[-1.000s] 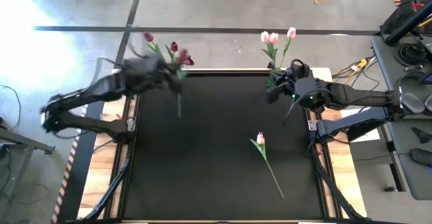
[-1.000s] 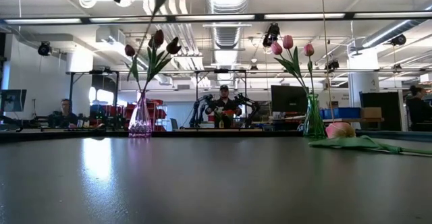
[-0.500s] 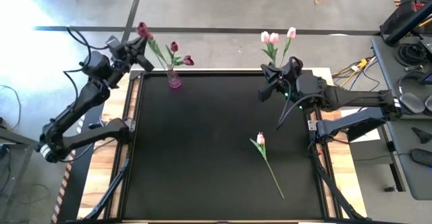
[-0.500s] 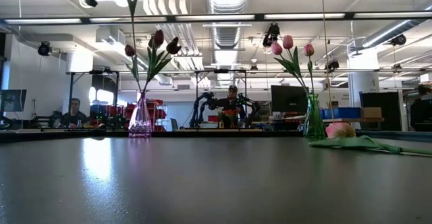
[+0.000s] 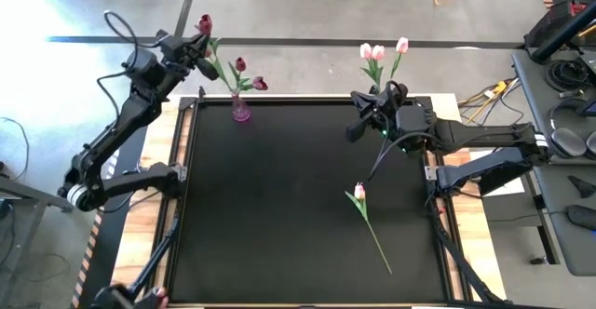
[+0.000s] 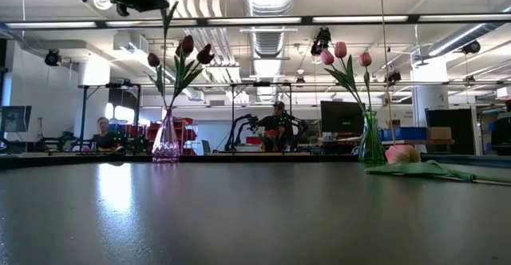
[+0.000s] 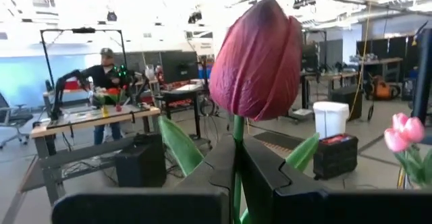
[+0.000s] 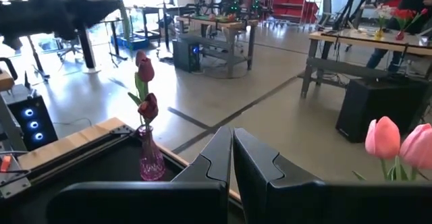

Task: Sort flowers into vase by color
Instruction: Put the red flower into the purple vase, then put the pink flower into the green vase

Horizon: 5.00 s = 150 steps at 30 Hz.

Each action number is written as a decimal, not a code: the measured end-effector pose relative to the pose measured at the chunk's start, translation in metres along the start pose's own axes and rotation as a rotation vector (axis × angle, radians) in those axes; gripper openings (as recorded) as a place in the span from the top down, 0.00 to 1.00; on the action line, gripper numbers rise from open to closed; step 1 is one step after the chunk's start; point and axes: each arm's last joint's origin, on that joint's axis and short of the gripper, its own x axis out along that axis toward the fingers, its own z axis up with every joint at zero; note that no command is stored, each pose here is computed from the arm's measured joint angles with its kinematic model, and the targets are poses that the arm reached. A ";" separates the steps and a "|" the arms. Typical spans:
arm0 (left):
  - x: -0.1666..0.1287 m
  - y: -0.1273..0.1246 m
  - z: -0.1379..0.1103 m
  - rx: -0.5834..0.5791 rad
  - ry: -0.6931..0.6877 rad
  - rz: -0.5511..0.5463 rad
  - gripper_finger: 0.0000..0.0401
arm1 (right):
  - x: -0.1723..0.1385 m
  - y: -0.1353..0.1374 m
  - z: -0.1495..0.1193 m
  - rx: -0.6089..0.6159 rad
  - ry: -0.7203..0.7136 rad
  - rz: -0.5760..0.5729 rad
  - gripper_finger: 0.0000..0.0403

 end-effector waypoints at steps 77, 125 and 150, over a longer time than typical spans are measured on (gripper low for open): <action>-0.022 -0.008 -0.088 0.039 0.547 -0.098 0.65 | 0.001 0.002 0.005 0.002 -0.009 0.000 0.98; -0.151 -0.038 -0.089 -0.285 0.256 -0.537 0.93 | -0.082 0.022 -0.155 0.362 1.147 0.126 0.90; -0.128 -0.043 -0.102 -0.359 0.221 -0.587 1.00 | -0.045 0.081 -0.262 0.229 1.410 -0.149 0.61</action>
